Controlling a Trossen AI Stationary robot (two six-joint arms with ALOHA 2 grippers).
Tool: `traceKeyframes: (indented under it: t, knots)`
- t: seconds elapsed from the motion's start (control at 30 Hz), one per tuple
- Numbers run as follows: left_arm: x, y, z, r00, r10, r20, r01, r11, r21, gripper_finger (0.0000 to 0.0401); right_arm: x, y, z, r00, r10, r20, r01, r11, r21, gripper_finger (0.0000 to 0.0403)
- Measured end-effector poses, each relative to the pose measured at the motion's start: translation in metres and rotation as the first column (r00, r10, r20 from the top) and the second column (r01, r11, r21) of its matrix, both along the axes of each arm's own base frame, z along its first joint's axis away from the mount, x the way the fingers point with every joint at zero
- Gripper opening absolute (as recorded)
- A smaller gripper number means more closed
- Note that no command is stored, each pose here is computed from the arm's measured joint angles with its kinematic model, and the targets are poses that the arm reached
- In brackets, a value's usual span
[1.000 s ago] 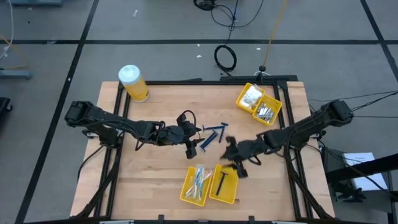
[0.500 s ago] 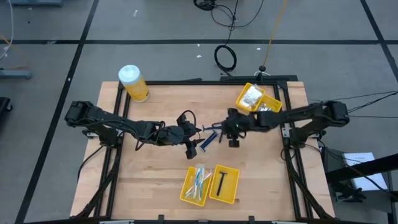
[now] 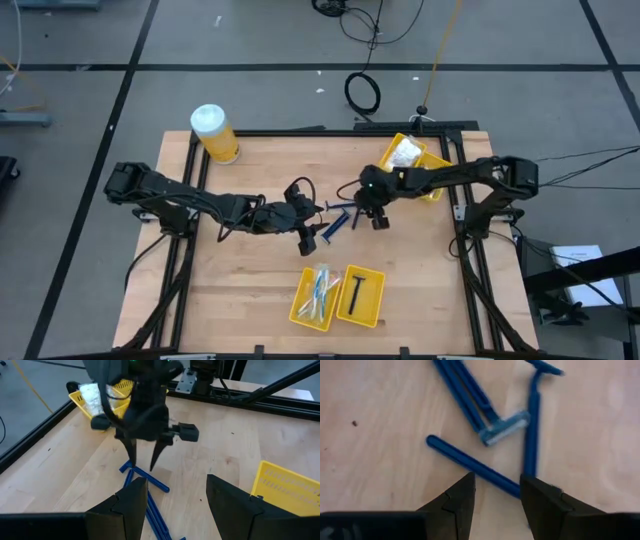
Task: Pick & Place Travel size toiletries
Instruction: Put the blue rolled gauze into the bottom right yellow bin
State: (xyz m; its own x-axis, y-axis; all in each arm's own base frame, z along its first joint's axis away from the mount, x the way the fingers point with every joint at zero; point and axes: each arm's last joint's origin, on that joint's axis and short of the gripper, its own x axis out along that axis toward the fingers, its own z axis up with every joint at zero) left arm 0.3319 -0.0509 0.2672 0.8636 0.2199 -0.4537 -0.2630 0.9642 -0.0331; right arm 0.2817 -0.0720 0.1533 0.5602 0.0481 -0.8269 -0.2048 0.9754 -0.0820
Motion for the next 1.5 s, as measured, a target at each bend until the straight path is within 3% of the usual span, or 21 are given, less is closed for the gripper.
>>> traceKeyframes:
  t: [0.2,0.57,1.03,1.3,1.5]
  knots:
    - [0.000,0.000,0.000,1.000,-0.001,0.000,0.001,1.000,0.000,0.0200,0.008,-0.001,-0.018,0.996,0.088,-0.012,-0.088,0.996,-0.033,0.0143]
    - [0.000,0.000,0.000,1.000,-0.001,-0.001,0.001,1.000,0.001,0.0200,0.005,-0.001,-0.029,0.992,0.089,-0.091,-0.090,0.996,-0.014,0.0135]
    - [0.000,0.000,0.000,1.000,0.003,-0.001,-0.003,1.000,0.008,0.0200,-0.001,-0.001,-0.033,0.980,0.090,-0.175,-0.105,0.992,-0.075,0.0005]
    - [0.000,0.000,0.000,1.000,0.004,-0.001,-0.004,1.000,0.007,0.0200,0.000,-0.001,-0.033,0.985,0.052,-0.164,-0.062,0.996,-0.056,0.0004]
    - [0.000,0.000,0.000,1.000,0.004,-0.001,-0.004,1.000,0.006,0.0200,0.001,-0.001,-0.029,0.990,0.031,-0.138,-0.039,0.998,-0.054,0.0047]
